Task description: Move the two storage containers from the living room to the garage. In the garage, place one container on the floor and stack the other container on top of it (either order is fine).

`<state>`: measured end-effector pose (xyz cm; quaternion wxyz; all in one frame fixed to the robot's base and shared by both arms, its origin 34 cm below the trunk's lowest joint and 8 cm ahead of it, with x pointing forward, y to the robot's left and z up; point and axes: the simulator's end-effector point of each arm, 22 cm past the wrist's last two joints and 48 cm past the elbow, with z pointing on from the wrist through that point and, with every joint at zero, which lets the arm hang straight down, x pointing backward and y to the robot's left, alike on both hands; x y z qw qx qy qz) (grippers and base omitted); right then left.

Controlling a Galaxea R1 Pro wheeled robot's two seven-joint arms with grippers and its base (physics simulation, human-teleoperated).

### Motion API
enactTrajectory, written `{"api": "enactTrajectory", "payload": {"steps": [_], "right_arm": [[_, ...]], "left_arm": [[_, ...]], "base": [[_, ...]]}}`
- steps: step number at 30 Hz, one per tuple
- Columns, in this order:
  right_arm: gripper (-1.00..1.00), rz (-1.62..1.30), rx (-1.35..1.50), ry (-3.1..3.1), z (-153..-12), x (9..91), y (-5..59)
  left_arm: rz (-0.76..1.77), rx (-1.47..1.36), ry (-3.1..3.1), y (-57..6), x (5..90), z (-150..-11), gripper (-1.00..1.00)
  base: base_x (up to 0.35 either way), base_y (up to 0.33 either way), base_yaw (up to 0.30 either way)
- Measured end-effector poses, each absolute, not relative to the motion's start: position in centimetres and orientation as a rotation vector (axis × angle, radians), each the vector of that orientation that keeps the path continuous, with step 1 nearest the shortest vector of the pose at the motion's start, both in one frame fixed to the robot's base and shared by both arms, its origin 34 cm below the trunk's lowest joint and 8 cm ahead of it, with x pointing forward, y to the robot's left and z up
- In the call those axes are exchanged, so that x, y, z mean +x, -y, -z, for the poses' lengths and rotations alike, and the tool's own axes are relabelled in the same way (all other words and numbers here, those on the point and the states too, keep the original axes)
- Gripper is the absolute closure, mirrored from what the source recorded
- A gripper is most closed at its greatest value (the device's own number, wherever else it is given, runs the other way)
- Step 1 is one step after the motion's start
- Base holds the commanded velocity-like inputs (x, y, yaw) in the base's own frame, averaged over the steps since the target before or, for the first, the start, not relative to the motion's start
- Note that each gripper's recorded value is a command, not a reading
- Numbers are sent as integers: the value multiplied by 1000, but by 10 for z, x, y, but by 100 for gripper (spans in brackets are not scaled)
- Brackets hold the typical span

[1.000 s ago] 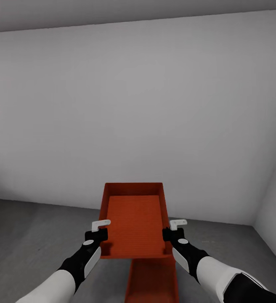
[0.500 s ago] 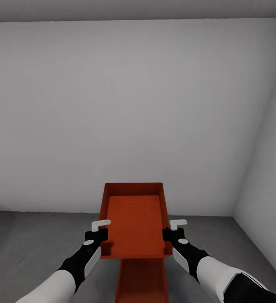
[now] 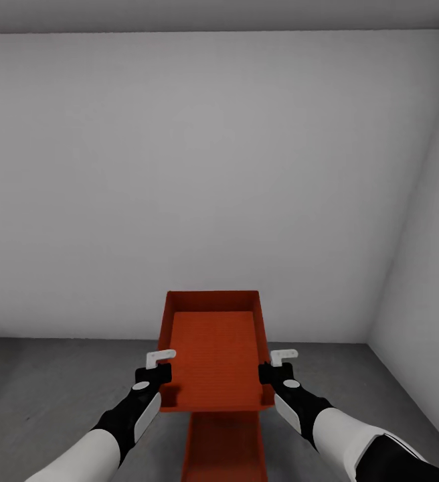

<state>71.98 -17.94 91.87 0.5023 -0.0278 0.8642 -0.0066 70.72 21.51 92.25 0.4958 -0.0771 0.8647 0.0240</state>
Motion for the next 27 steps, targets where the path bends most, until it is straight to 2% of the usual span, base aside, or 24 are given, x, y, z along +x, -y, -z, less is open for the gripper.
{"api": "enactTrajectory", "payload": {"steps": [7, 16, 27], "right_arm": [[100, 16, -68, -2084, -919, 720, 179], [100, 17, -68, -2085, -919, 720, 179], [100, 17, -66, -2085, -919, 720, 179]], "left_arm": [[-57, -187, -2091, -215, 707, -923, 100], [-56, -187, -2092, -215, 707, -923, 100], [-59, -187, -2093, -215, 707, -923, 100]], "base": [[175, 142, 0], [29, 24, -13], [1, 1, -212]]}}
